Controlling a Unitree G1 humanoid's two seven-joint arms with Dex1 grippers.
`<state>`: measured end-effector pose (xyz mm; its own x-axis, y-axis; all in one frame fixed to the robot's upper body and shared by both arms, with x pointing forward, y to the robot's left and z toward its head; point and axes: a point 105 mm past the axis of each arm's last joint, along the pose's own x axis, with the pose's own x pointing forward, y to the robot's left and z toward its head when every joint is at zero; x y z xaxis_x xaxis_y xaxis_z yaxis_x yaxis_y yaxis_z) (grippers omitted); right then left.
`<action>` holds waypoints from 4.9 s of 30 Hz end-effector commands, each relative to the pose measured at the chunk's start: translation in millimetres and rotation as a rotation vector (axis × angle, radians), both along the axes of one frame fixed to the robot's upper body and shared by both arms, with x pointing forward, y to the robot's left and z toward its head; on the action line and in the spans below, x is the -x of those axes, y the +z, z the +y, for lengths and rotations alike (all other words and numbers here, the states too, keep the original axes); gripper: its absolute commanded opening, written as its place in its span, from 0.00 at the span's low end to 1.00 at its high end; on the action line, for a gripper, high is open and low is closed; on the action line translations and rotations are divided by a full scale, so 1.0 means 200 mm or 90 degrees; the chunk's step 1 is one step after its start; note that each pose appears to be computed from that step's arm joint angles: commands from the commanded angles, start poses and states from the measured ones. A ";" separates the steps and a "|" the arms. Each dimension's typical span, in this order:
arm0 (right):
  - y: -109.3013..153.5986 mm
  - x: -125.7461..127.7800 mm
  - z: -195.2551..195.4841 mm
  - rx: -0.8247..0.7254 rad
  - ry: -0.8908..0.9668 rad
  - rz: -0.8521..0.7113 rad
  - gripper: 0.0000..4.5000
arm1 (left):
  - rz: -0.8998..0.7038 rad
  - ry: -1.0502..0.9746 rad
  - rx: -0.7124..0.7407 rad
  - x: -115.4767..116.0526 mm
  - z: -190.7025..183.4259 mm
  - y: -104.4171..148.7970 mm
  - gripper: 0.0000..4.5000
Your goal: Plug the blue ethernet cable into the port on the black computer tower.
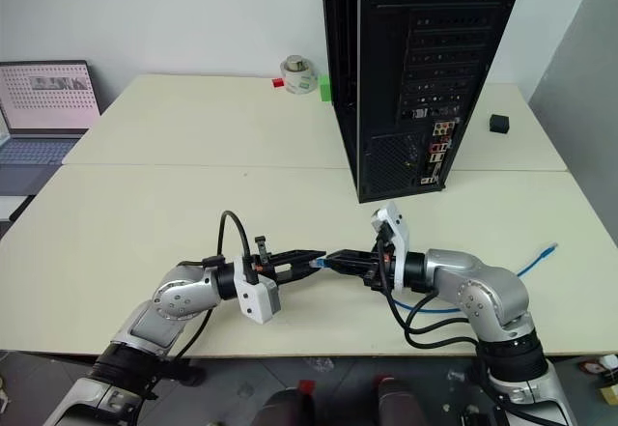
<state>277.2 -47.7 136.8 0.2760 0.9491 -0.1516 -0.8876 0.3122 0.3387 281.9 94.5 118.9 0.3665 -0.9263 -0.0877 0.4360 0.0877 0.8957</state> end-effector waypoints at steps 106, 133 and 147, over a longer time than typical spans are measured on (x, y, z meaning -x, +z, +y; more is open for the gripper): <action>0.36 -0.58 -0.68 0.094 -0.751 -0.366 0.00 | 0.351 0.182 0.348 -0.24 -0.37 0.36 0.67; 0.38 -0.58 -0.63 0.090 -0.723 -0.376 0.00 | 0.353 0.186 0.344 -0.25 -0.37 0.35 0.67; 0.36 -0.52 -0.67 0.132 -0.725 -0.368 0.00 | 0.353 0.189 0.345 -0.25 -0.36 0.35 0.67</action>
<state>387.1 -181.1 193.7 0.9898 0.1019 0.0992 -0.0896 0.9886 -0.1212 335.3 21.7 173.4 0.6469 -0.7611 0.0475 0.7059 0.6212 0.3404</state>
